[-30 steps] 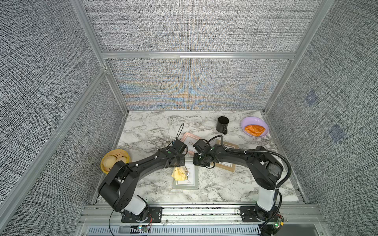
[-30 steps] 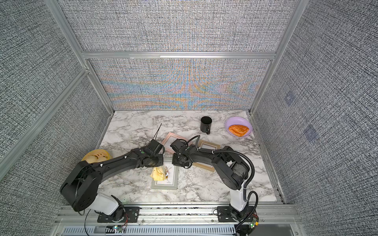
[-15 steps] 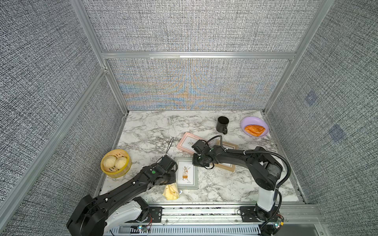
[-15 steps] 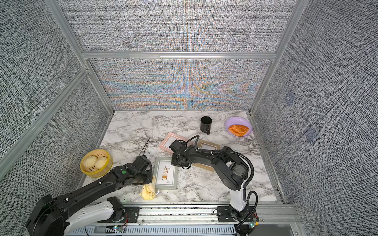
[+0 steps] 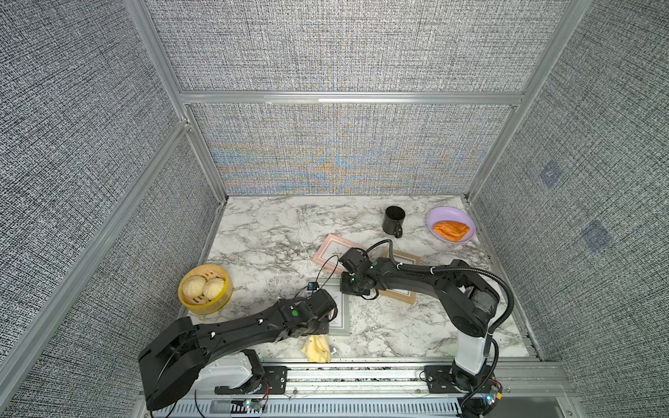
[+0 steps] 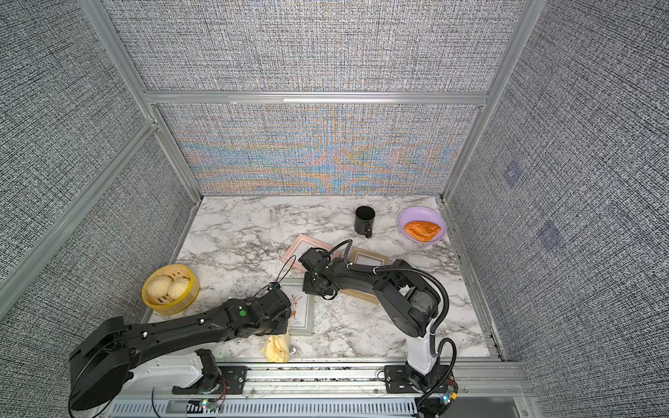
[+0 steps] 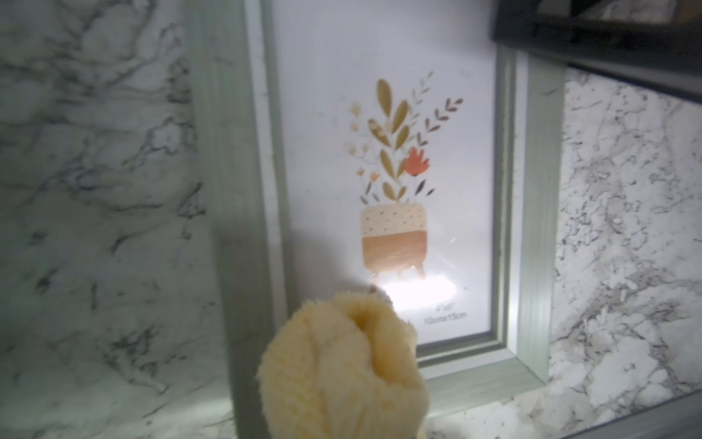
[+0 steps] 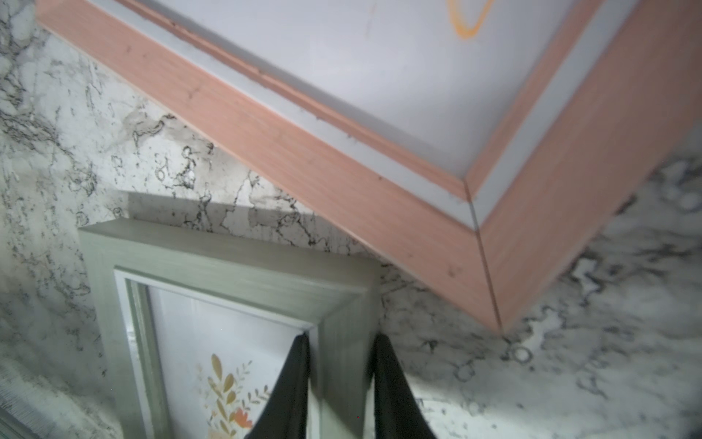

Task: Wipe the picture frame with a cloth
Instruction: Wipe the dirt from the picture frame, then move the picture frame to the center of the board.

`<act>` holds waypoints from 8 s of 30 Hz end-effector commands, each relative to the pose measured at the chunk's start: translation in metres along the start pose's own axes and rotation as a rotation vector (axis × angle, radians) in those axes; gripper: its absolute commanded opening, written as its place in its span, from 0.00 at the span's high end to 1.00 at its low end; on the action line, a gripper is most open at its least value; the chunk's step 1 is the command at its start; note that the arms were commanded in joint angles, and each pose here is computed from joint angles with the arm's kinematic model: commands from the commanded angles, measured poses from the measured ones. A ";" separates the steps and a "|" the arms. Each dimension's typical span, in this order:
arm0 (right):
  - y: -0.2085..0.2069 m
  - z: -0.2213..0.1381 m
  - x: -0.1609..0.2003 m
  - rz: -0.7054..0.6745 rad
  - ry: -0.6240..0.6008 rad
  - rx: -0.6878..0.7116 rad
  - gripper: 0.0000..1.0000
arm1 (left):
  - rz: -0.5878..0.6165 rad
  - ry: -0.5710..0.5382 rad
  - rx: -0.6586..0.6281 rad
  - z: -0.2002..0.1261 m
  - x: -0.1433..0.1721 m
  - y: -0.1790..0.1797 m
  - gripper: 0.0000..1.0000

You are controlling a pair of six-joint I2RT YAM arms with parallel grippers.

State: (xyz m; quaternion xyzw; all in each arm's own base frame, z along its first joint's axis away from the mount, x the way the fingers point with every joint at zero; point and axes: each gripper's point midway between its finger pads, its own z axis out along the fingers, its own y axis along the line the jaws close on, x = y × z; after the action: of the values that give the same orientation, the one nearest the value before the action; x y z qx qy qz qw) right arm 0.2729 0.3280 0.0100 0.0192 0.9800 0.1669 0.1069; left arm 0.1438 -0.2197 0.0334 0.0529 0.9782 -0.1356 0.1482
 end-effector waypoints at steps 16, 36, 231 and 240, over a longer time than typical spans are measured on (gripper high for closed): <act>-0.032 0.017 0.041 0.016 0.168 0.112 0.81 | 0.002 -0.059 -0.173 -0.011 0.005 0.019 1.00; -0.031 0.013 0.042 0.004 0.170 0.109 0.81 | 0.013 -0.006 0.059 0.017 0.008 -0.038 1.00; 0.008 -0.021 0.029 -0.055 0.180 0.013 0.47 | -0.081 -0.080 -0.122 -0.062 -0.131 0.061 1.00; 0.031 -0.018 0.064 -0.075 0.223 -0.069 0.42 | -0.154 -0.114 -0.171 -0.094 -0.146 0.086 1.00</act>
State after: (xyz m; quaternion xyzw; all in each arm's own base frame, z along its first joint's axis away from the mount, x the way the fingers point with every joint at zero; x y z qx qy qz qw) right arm 0.2181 0.3517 0.0272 -0.0445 0.9802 0.1917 0.0212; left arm 0.2753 -0.1322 0.1423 -0.0402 0.9737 -0.0836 0.2079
